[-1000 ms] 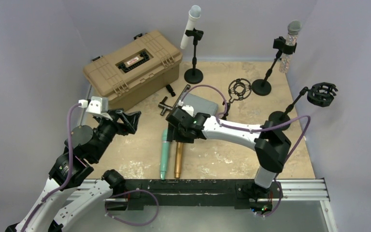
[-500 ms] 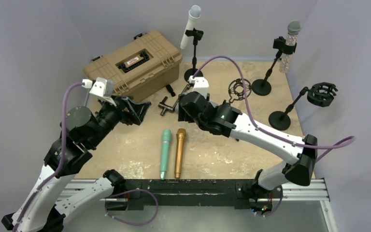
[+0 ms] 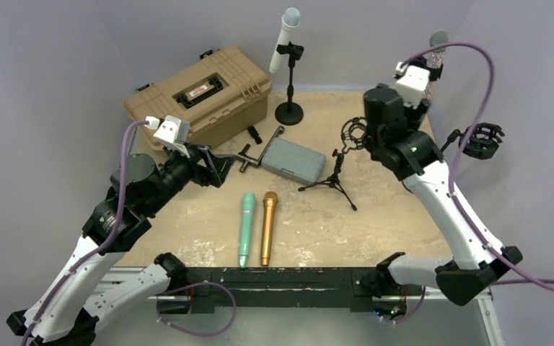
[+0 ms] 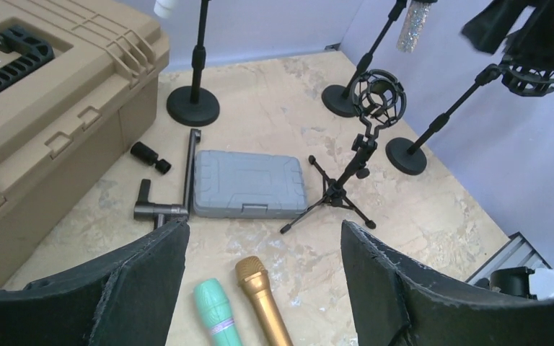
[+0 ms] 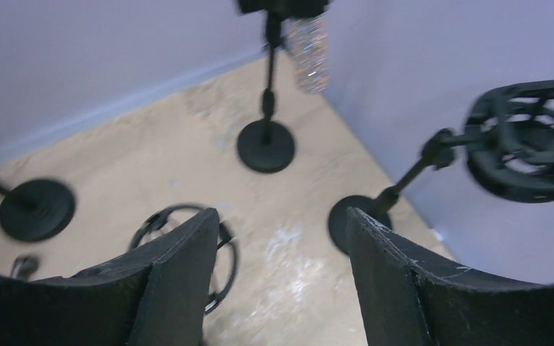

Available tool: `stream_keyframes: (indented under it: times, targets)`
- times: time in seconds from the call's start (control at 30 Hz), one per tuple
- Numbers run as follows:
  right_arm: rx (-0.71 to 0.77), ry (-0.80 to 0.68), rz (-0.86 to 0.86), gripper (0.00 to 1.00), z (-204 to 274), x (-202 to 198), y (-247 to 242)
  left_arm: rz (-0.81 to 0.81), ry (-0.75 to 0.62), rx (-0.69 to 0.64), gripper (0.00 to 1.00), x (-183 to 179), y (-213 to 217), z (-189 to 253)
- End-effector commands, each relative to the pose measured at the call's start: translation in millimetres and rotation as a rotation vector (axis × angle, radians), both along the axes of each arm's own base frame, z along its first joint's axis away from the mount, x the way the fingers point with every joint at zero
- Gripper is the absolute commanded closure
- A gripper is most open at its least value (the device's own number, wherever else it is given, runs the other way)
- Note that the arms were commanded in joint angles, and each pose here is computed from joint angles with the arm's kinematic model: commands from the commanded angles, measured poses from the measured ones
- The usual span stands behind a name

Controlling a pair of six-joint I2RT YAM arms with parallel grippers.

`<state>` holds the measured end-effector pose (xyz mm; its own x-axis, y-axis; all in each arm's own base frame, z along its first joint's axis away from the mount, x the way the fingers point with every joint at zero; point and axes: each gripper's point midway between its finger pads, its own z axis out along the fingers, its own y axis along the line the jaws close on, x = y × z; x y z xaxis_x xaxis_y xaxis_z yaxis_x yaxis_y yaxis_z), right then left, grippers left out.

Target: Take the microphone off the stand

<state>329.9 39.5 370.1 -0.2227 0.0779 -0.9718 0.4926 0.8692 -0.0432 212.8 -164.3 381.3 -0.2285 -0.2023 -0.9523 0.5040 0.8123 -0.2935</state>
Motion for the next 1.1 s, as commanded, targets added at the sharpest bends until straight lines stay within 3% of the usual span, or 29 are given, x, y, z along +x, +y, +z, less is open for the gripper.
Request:
stream_keyframes:
  times: [0.0, 0.3, 0.53, 0.67, 0.8, 1.07]
  targets:
    - [-0.113, -0.014, -0.194, 0.37, 19, -5, -61, -0.026, -0.060, -0.003, 0.25, -5, 1, 10]
    - [-0.116, 0.169, -0.319, 0.38, -10, 29, -109, -0.075, -0.047, -0.021, 0.25, -10, -7, 5]
    - [-0.258, 0.375, -0.538, 0.43, -49, 25, -129, -0.130, -0.058, -0.052, 0.25, -23, -12, 11]
    - [-0.339, 0.411, -0.635, 0.40, -53, 17, -142, -0.121, -0.068, -0.030, 0.24, -25, -12, 10]
    - [-0.305, 0.405, -0.678, 0.34, -56, 15, -158, -0.139, -0.049, 0.008, 0.23, -25, -21, 1]
    - [-0.275, 0.355, -0.547, 0.28, -52, 38, -166, -0.152, 0.012, 0.048, 0.24, -15, -36, -19]
